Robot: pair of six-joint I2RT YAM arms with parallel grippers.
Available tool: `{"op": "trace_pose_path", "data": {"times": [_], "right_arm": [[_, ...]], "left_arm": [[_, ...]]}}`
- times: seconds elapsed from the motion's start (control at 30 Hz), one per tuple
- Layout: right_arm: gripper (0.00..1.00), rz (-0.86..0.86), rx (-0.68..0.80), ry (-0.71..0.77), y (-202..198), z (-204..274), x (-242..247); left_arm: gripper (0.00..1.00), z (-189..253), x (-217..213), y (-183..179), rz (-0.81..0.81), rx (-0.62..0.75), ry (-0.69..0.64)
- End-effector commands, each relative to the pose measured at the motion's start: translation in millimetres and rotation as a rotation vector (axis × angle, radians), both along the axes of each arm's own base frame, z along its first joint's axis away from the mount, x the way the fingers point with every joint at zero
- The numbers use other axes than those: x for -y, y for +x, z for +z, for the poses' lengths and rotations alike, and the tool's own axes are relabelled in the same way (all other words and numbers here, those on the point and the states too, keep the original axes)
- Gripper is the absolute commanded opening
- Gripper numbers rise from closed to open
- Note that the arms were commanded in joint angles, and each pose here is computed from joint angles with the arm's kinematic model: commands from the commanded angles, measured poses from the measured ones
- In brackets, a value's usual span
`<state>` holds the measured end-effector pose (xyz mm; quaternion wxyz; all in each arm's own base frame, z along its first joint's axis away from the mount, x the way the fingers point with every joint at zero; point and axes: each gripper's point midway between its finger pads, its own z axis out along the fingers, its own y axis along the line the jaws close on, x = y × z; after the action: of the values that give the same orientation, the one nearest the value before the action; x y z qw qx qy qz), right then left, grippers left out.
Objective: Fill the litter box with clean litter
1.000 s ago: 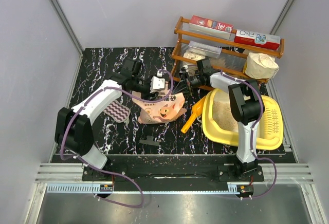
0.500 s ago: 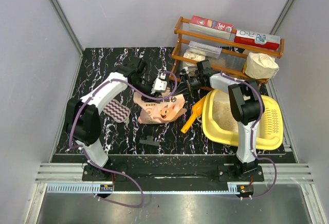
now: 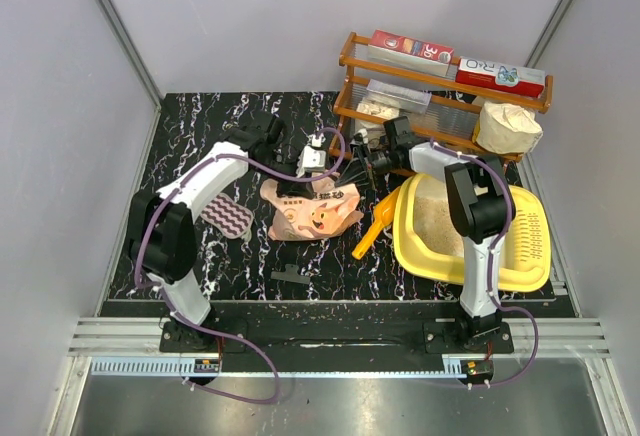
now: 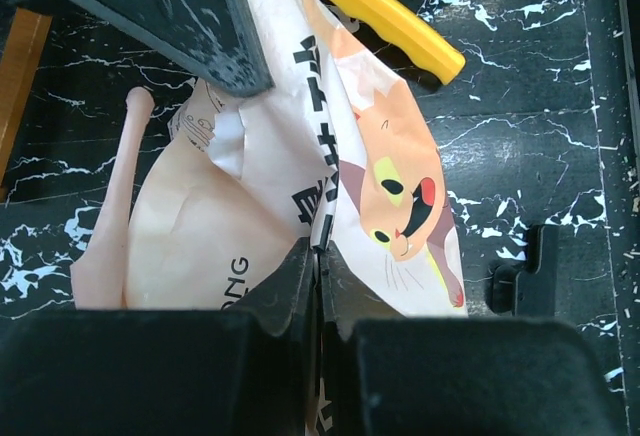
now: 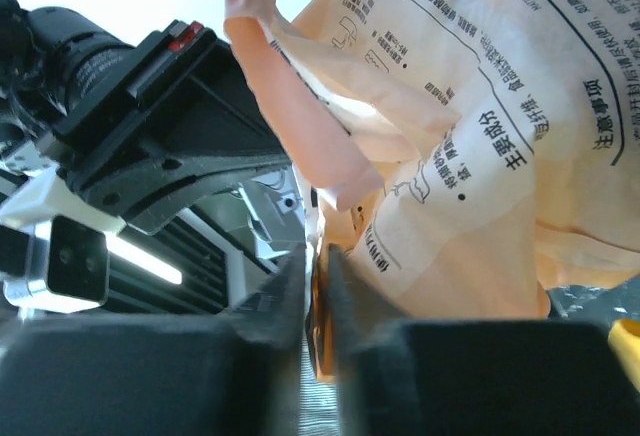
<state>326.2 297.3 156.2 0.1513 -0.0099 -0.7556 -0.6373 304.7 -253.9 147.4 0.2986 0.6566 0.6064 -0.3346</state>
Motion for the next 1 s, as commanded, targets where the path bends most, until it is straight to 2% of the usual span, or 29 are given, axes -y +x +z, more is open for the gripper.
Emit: {"op": "trace_pose_path", "data": {"times": [0.0,0.13,0.17,0.23,0.27,0.33,0.4,0.5,0.6,0.77,0.97], "right_arm": [[0.30,-0.021,0.304,0.043,10,50,11],[0.42,-0.030,0.612,-0.133,19,54,17],[0.43,-0.014,0.740,-0.143,22,62,21],[0.45,-0.004,0.842,-0.201,24,62,28],[0.45,0.023,0.979,-0.198,23,69,32],[0.48,0.052,1.150,-0.182,22,75,37],[0.50,0.090,1.434,-0.127,15,85,40],[0.54,0.170,1.743,-0.097,3,80,38],[0.56,0.242,1.880,-0.076,-3,73,25],[0.57,0.305,1.997,0.000,-8,64,-2],[0.57,0.387,2.048,0.039,-11,41,-14]], "left_arm": [[0.03,8,-3,0,0.054,0.004,-0.025],[0.02,9,-2,-3,0.088,-0.043,-0.056],[0.02,11,-1,-1,0.093,-0.037,-0.067],[0.02,13,0,0,0.109,-0.056,-0.082],[0.02,15,1,3,0.116,-0.052,-0.092],[0.02,16,2,2,0.125,-0.070,-0.109],[0.02,16,5,3,0.124,-0.079,-0.122],[0.03,15,6,4,0.132,-0.097,-0.128],[0.03,14,7,5,0.138,-0.123,-0.135],[0.03,19,9,8,0.149,-0.162,-0.159],[0.03,20,12,10,0.149,-0.193,-0.175]]}}
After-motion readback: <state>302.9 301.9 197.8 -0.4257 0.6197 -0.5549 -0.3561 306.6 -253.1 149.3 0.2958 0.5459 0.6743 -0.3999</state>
